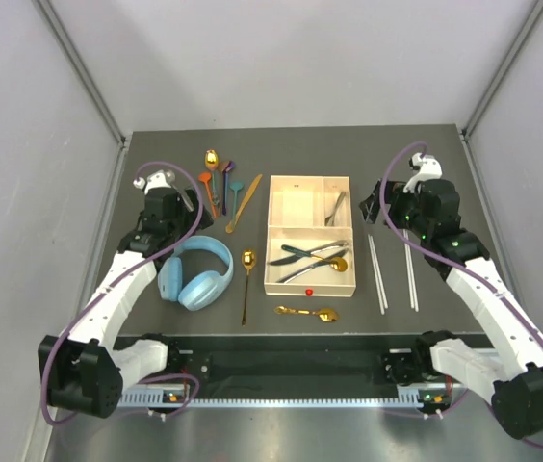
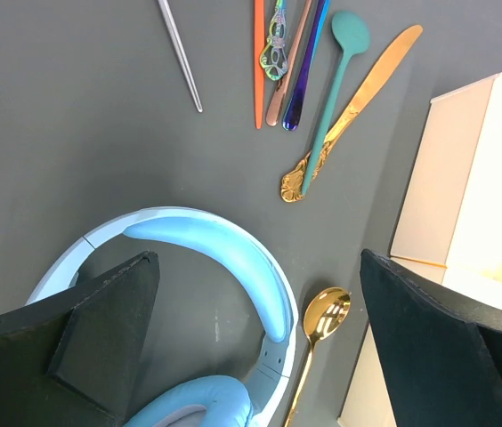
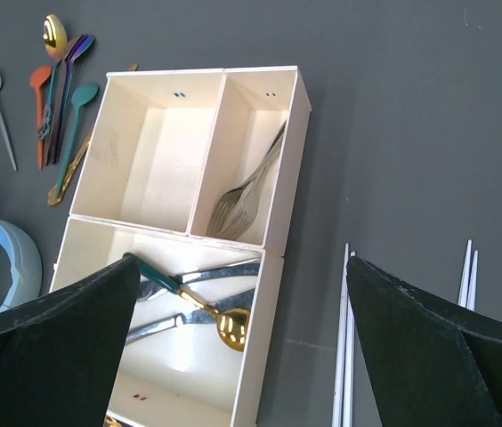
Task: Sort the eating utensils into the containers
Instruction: Pick up the distractor from the center of the board.
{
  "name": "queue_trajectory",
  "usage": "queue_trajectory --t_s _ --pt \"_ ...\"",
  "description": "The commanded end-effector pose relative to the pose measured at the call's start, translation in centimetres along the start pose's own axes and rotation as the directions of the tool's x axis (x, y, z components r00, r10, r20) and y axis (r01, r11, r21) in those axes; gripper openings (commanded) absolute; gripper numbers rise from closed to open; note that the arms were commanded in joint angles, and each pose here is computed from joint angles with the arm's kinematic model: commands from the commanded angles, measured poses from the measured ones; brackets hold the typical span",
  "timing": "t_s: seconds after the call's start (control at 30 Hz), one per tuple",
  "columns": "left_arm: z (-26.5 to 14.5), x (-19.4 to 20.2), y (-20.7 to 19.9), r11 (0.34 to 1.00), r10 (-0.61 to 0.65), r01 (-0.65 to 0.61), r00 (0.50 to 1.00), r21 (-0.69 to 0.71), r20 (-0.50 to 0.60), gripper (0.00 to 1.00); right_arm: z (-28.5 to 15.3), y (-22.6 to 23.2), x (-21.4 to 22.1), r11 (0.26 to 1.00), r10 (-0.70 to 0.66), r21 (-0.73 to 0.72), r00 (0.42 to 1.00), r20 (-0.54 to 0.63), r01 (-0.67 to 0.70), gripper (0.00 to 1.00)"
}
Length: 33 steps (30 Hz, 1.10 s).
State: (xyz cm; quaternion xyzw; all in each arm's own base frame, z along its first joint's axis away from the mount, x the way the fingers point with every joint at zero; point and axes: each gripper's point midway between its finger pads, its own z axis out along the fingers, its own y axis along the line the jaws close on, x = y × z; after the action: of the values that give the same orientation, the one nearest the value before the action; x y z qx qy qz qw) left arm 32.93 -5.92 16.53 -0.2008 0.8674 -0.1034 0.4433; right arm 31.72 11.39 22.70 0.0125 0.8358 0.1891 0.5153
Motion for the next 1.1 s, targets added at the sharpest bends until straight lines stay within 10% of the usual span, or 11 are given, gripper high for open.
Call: queue_trajectory --t_s 0.0,1.07 --pt "-0.7 -1.9 -0.8 1.000 0.002 -0.004 0.998 0.025 0.067 0.99 -0.5 1.2 -1.0 0.999 -0.010 -0.040 0.999 0.041 0.011 1.00" --pt "-1.8 8.2 -1.8 0.993 0.103 -0.087 0.972 0.083 -0.211 0.99 0.2 1.0 0.8 0.998 0.002 -0.064 1.000 0.027 -0.001 1.00"
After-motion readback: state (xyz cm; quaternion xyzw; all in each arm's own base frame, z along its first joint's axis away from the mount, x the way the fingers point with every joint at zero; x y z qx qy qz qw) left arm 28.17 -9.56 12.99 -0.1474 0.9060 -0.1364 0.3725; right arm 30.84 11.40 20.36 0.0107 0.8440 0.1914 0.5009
